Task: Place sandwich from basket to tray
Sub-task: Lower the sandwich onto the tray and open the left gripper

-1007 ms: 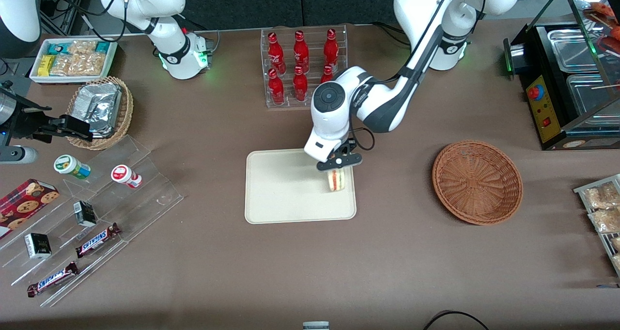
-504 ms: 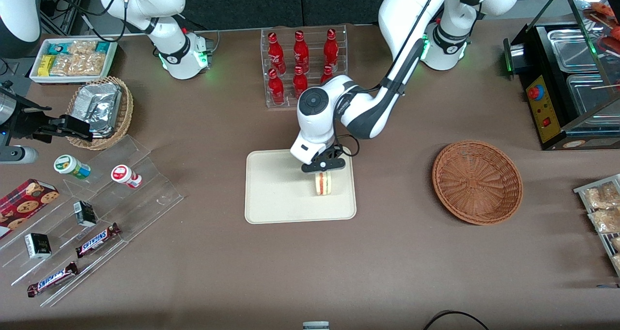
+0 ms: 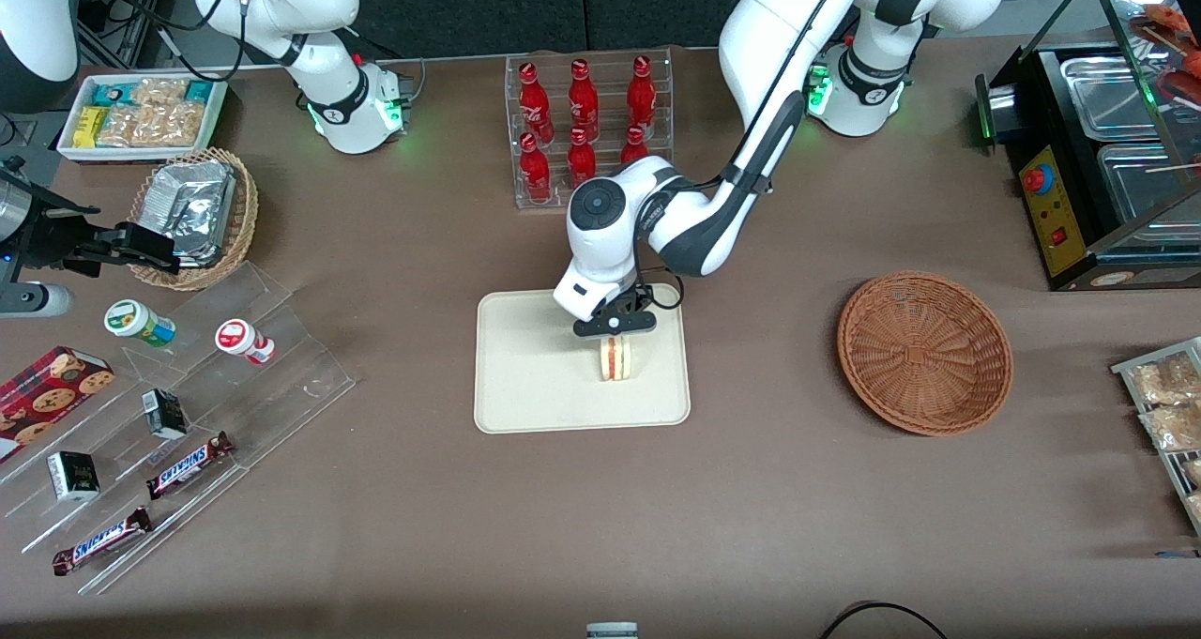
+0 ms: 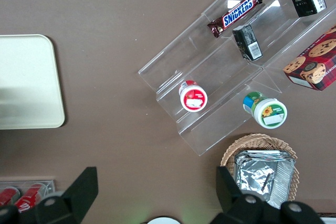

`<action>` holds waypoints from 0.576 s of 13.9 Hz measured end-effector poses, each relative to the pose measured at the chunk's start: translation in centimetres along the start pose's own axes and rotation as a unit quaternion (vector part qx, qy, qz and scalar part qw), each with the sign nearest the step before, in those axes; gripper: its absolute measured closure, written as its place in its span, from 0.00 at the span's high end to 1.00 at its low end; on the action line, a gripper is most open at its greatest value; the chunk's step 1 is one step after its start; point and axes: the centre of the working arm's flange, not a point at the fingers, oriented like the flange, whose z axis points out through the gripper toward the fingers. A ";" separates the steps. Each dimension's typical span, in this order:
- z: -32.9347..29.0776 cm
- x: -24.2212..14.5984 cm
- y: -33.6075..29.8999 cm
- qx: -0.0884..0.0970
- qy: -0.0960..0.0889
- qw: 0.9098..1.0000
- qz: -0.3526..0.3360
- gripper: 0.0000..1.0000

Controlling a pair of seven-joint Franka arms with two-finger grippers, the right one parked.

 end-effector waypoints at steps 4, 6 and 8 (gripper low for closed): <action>0.0 0.2 0.2 -0.001 0.003 1.000 0.001 0.45; -0.4 0.5 0.3 -0.003 0.006 1.000 0.000 0.64; -1.3 1.0 0.3 -0.006 0.010 1.000 -0.003 0.84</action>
